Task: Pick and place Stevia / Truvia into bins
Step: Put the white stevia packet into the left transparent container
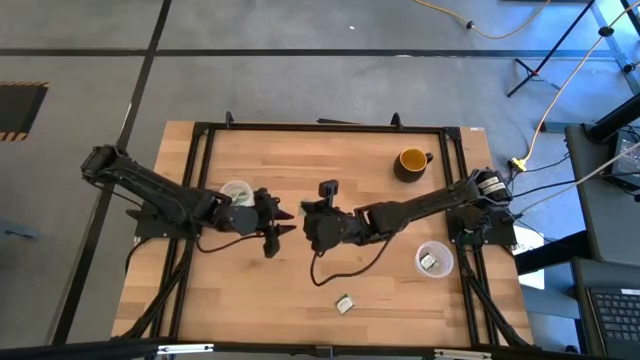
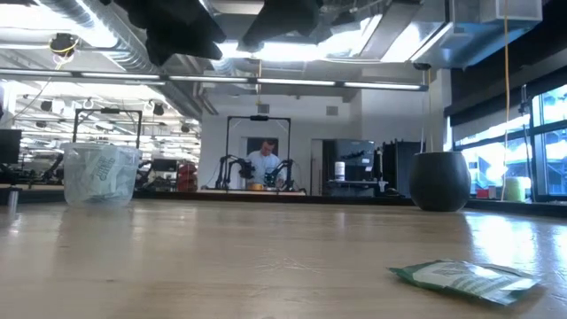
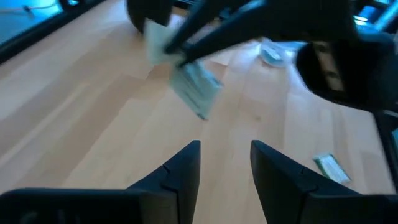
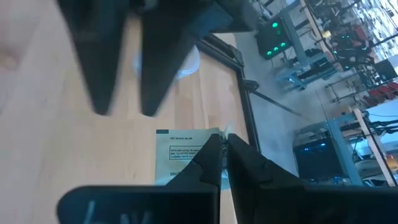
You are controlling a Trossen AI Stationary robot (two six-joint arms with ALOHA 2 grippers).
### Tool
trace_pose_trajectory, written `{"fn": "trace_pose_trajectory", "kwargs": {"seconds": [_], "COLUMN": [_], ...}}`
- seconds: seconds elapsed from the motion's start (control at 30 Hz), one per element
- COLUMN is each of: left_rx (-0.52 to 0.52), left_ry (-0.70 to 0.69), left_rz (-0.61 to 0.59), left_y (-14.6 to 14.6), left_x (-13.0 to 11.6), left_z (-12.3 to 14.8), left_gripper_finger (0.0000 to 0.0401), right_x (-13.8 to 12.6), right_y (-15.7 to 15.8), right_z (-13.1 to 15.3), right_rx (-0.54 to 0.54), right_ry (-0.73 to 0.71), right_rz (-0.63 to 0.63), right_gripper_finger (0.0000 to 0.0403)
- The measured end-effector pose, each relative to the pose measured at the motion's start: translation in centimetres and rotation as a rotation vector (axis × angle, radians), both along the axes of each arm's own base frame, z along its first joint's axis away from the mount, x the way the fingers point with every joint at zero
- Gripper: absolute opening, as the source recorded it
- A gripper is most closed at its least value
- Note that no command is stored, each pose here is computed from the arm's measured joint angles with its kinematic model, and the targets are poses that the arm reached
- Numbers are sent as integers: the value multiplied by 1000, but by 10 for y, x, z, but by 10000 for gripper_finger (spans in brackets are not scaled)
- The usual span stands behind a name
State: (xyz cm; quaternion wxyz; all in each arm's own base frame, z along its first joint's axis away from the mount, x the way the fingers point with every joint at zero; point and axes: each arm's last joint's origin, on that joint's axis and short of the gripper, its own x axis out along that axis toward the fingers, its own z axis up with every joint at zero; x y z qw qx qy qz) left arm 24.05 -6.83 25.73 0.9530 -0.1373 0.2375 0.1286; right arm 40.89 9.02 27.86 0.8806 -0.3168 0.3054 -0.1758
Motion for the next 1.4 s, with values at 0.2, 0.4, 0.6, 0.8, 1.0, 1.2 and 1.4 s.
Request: {"fn": "trace_pose_trajectory", "kwargs": {"seconds": [0.2,0.4,0.6,0.8,1.0,1.2,1.4], "left_rx": [4,-51,-82,-129,-113,-92,-76], "left_ry": [-11,-2,-1,-44,-62,-61,-68], "left_rz": [88,71,39,-21,11,2,16], "left_y": [11,18,19,17,17,18,18], "left_x": [3,5,6,9,9,9,9], "left_z": [0,0,0,4,5,5,6], "left_gripper_finger": [137,137,137,135,134,124,101], "right_x": [0,1,1,2,2,1,-1], "right_y": [0,1,1,1,3,9,17], "right_z": [0,1,2,2,3,3,3], "right_rx": [1,5,2,4,40,54,55], "right_ry": [-4,-19,-23,-29,-41,-49,-48], "right_rz": [-1,4,6,7,31,41,59], "right_gripper_finger": [16,16,16,16,16,16,16]}}
